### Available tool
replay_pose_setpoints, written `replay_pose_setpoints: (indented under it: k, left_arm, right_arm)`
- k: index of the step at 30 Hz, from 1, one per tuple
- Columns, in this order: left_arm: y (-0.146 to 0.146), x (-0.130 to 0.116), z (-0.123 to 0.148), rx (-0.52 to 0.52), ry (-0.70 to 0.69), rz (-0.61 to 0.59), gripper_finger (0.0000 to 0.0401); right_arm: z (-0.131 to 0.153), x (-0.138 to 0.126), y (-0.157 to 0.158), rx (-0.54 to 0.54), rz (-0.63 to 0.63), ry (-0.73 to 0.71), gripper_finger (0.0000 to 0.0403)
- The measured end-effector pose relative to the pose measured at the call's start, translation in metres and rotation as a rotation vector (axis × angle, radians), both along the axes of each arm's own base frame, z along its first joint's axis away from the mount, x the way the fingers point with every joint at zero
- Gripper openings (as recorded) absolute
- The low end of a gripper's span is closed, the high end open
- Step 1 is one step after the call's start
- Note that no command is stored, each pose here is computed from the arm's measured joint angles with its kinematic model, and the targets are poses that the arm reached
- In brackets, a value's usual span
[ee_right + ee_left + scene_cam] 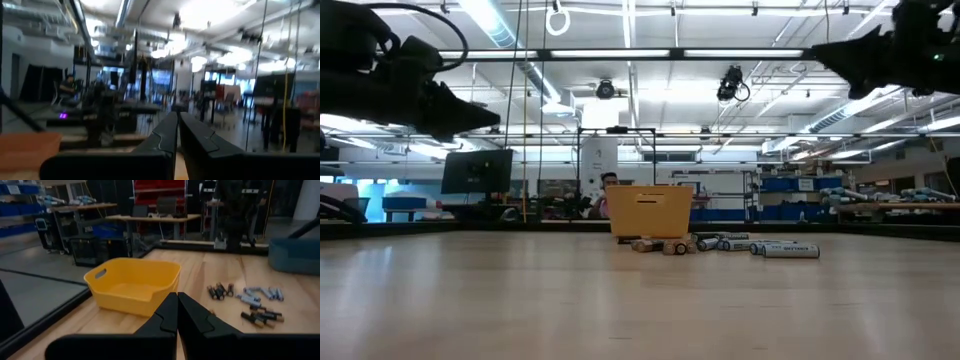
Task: Sort batteries
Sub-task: Put the large black battery into the yellow bin
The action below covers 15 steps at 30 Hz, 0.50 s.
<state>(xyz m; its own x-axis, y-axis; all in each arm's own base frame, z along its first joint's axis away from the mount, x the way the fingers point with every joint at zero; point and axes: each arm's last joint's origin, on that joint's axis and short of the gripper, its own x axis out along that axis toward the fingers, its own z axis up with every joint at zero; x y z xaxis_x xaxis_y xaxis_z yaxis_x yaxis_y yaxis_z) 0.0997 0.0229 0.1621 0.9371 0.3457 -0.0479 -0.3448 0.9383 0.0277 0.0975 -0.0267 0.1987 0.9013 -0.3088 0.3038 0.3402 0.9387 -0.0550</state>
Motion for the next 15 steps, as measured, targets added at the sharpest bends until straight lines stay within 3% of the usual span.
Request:
replay_pose_setpoints:
  k: [8,15]
  left_arm:
    - [0.001,0.006,-0.006,0.016,0.083,0.014,0.0012]
    - [0.002,0.009,-0.005,0.045,0.09,0.012,0.0012]
  right_arm:
    - [0.009,0.031,-0.005,0.124,0.032,0.239,0.0047]
    - [0.033,0.072,-0.009,0.192,0.055,0.431,0.0108]
